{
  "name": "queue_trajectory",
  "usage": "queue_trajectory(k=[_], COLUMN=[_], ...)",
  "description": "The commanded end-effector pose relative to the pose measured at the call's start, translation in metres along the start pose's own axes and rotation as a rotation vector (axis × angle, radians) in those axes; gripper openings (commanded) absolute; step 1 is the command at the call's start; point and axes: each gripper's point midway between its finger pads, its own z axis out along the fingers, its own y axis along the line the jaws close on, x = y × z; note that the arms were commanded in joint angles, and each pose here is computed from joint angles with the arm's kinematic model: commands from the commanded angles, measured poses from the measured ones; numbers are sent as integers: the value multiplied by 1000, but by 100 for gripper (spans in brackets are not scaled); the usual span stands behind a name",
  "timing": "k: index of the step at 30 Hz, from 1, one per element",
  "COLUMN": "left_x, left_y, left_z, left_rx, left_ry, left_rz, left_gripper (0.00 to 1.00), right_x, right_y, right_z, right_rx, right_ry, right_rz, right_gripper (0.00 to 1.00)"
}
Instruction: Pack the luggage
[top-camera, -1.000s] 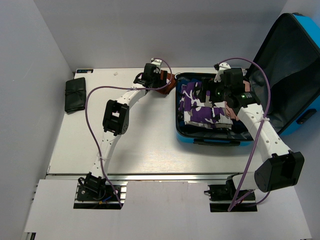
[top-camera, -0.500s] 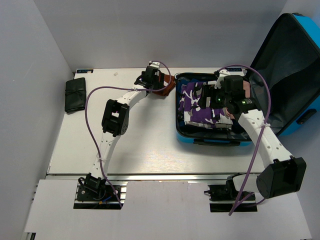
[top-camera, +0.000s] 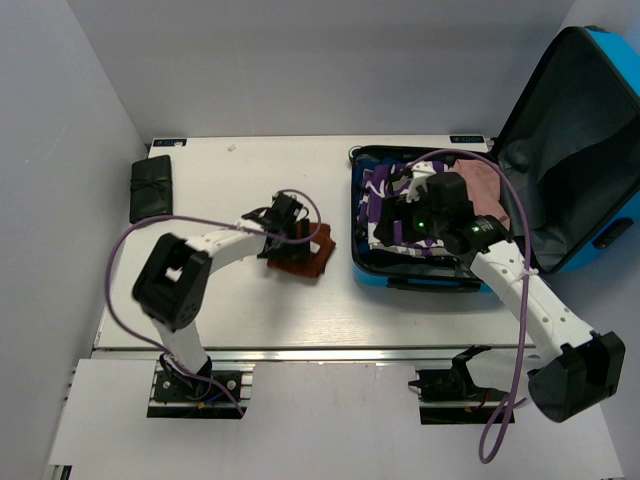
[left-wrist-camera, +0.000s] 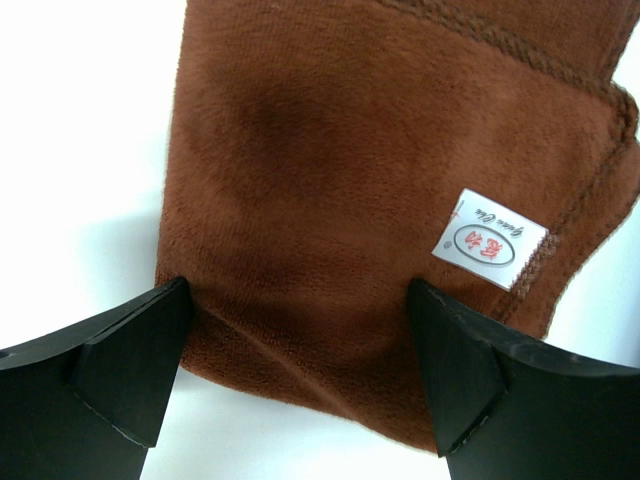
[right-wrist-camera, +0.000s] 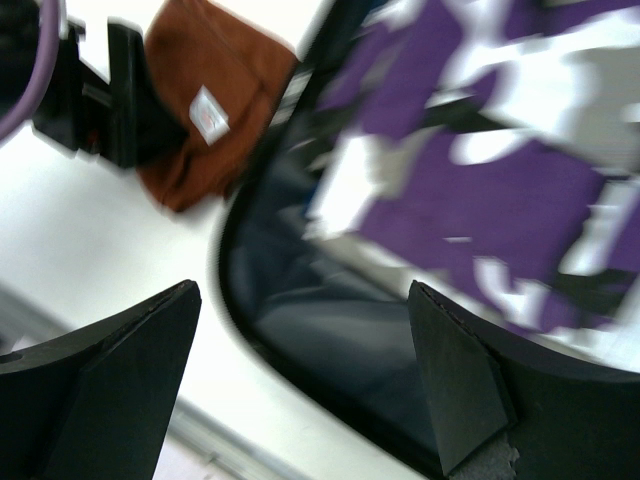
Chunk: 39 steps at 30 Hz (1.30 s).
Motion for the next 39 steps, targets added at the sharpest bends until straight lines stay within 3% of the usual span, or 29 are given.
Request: queue_trajectory(k=[1,4,8,10,13,14,18,21,31,39], left_x=[89,70,34,32,30,34,50,52,49,64], left_y=[-7,-5,6,19,36,35,31,38,34,38], left_z=[-42,-89,-152,-161,-162,-159,-133,-114,-69,-45], left_rx=[131,177,216,176,137,144,121,81,177,192], left_ry=[238,125,-77,-125,-176,-165,-52,-26,-2,64], left_rz=[-119,-186,-231,-237,-241,-231,-207,-209,-226,-221], left_gripper=[98,98,98,98,98,98,98,98,98,98], right_x=[24,34,45,62,74,95,100,104,129,154], right_y=[46,82,103,109,131,137,150,152,136,137], right_z=[9,15,27,34,45,51,71,87,134,166], right_rx=[-105,-153,-86,-32,-83,-92,-41,34,233,282], right_ry=[74,106,120,123,73,105,63,31,-19,57], right_rz=[-39,-66,-43,38,138,181,206,224,370,353], right_gripper=[89,89,89,89,89,89,89,89,89,89])
